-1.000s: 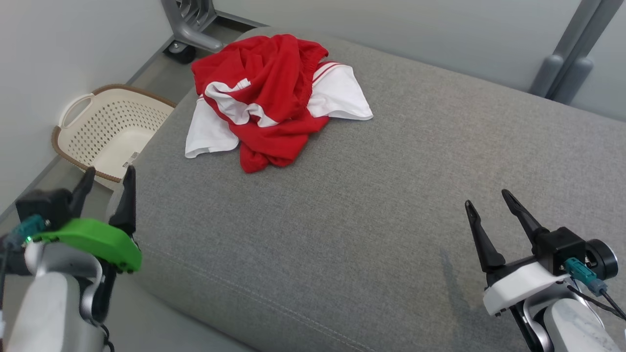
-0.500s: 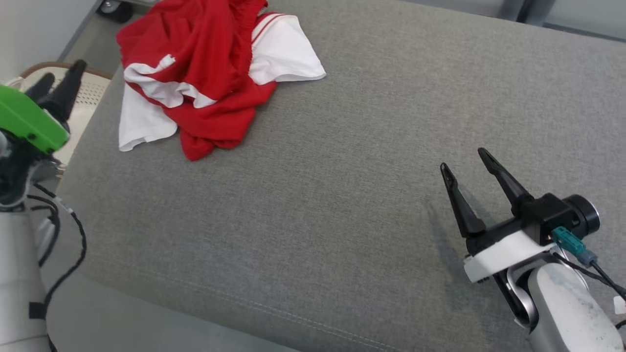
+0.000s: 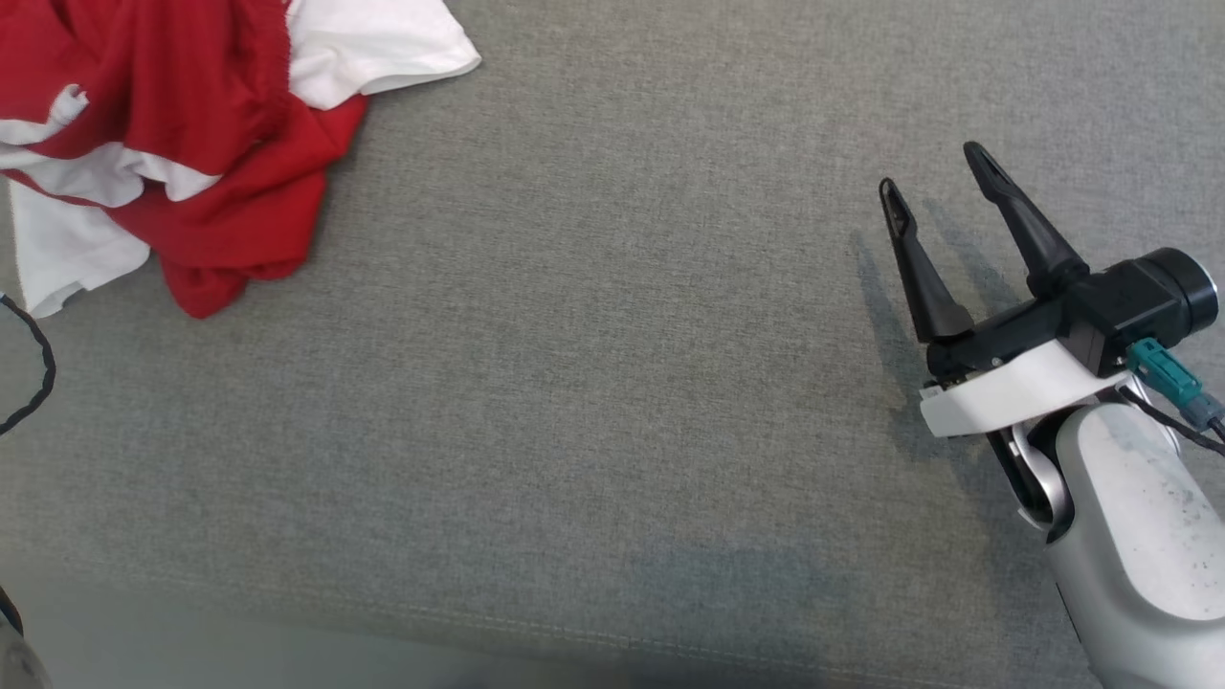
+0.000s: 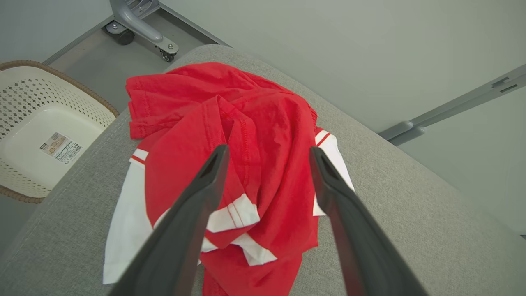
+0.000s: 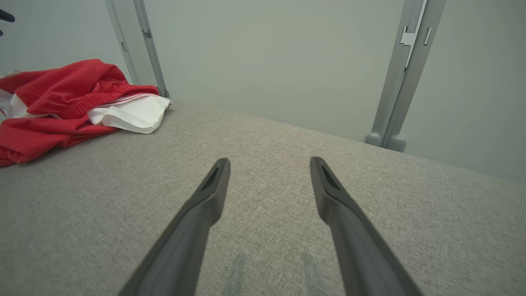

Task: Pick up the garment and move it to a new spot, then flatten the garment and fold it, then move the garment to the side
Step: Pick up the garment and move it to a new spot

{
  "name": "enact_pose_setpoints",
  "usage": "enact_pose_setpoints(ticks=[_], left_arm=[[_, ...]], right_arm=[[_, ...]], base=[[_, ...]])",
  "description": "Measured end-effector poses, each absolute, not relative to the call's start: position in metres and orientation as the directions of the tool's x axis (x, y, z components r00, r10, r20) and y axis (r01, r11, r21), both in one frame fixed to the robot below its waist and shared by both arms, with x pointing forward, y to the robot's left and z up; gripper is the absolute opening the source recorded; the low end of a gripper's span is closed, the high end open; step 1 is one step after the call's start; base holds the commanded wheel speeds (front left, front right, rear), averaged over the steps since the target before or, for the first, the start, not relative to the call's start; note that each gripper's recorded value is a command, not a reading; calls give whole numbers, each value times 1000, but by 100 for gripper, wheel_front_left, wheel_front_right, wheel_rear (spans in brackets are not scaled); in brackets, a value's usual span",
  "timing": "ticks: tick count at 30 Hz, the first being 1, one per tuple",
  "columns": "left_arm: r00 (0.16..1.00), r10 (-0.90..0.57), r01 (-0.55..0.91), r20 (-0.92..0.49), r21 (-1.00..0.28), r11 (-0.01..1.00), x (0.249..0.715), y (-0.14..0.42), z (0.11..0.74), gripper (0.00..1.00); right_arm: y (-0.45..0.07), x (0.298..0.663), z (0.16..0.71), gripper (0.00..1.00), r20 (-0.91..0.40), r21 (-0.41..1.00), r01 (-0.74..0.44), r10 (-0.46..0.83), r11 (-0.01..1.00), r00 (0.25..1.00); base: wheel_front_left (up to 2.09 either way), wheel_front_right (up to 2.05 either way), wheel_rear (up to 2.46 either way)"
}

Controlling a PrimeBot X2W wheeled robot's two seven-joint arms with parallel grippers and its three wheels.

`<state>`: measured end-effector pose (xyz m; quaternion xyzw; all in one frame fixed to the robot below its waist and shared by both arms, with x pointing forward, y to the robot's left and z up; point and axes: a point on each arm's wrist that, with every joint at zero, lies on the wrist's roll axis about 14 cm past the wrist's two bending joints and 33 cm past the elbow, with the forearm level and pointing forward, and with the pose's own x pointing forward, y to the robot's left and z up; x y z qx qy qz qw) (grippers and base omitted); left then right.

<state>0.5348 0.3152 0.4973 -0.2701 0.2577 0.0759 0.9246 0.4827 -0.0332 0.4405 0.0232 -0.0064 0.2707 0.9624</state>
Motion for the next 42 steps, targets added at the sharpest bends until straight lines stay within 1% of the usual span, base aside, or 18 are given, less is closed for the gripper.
enact_pose_setpoints(ticks=[4,6,14,19,21,22,24,30,37,42], left_arm=[[805,-32,-296,-592,-448,844,545,299,458,100],[780,-25,-316,-625,-428,847,548,297,441,100],[701,-9,-362,-713,-367,857,552,293,394,100],[668,-23,-367,-744,-357,859,553,284,373,100],[653,-24,-356,-757,-334,873,552,281,368,32],[649,-23,-353,-760,-328,876,552,280,366,0],[645,-14,-349,-764,-311,884,551,280,365,0],[680,-2,-335,-733,-314,888,557,280,376,0],[784,-44,-265,-620,-398,878,585,272,426,0],[841,-50,-216,-539,-420,881,596,271,461,0]], right_arm=[[-44,491,426,100,0,43,-496,496,867,868],[-50,494,421,100,-10,41,-482,483,875,876],[-68,500,406,100,-44,37,-447,448,894,893],[-78,503,400,100,-59,33,-423,424,906,904],[-82,503,398,100,-65,35,-414,415,910,907],[-83,503,398,100,-68,35,-412,413,911,908],[-84,502,398,100,-71,34,-409,410,912,909],[-88,502,402,100,-68,26,-398,399,917,914],[-90,502,411,100,-53,19,-392,393,920,918],[-86,502,420,100,-33,24,-392,393,920,919]], base=[[0,0,0],[0,0,0],[0,0,0],[0,0,0],[0,0,0],[0,0,0],[0,0,0],[0,0,0],[0,0,0],[0,0,0]])
